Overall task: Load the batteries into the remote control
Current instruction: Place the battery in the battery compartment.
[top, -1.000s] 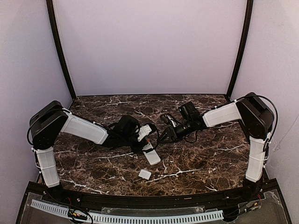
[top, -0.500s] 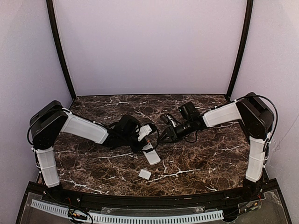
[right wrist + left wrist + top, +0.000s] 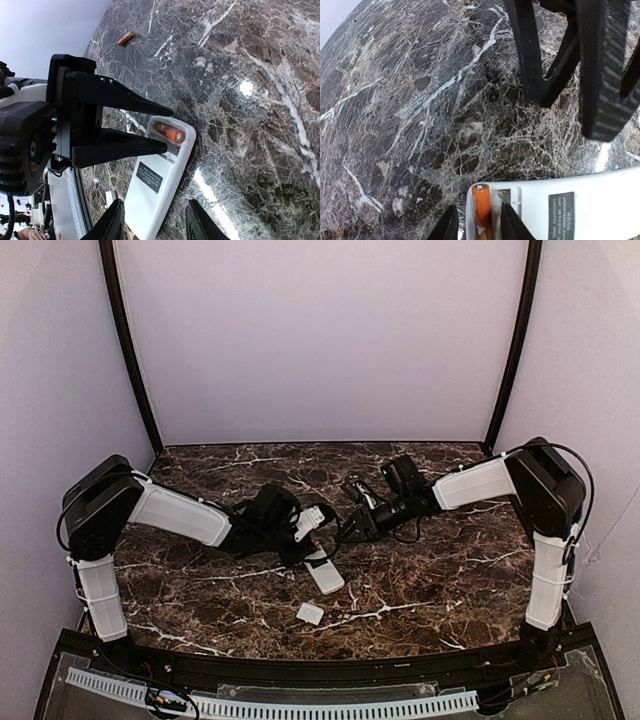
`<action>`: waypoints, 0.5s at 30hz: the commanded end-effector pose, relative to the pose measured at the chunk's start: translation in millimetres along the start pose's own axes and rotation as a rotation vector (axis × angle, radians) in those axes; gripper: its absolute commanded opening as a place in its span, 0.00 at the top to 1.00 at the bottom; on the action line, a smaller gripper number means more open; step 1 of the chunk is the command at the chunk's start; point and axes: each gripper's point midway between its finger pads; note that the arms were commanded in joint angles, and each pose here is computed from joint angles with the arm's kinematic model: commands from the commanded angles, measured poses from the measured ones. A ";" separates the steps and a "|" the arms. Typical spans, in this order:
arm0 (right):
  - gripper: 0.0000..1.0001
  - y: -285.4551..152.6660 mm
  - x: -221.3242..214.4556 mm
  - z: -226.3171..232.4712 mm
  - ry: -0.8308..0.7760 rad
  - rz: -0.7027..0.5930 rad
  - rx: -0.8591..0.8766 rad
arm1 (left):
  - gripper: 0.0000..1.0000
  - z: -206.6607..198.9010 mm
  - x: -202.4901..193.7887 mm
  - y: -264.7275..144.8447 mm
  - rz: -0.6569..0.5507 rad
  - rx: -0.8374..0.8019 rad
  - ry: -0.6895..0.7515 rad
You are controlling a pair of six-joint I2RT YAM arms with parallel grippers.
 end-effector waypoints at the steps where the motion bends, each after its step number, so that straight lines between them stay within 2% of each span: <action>1: 0.59 0.9 14.9 0.7 -0.025 -0.020 -0.013 | 0.67 6.9 27.6 -25.6 -0.078 -0.004 -0.024; 8: 0.60 4.3 26.1 -1.2 -0.026 -0.024 -0.022 | 0.62 4.5 23.2 -31.6 -0.046 -0.024 -0.025; 15: 0.63 10.3 31.0 -3.5 -0.008 -0.009 -0.012 | 0.63 5.4 8.9 -34.0 0.008 -0.059 -0.086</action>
Point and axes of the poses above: each gripper's point midway between its finger pads, its own y axis out along the fingers, its own z axis along the line the jaws close on, x = y × z, and after that the axes turned 10 degrees about y, right-handed
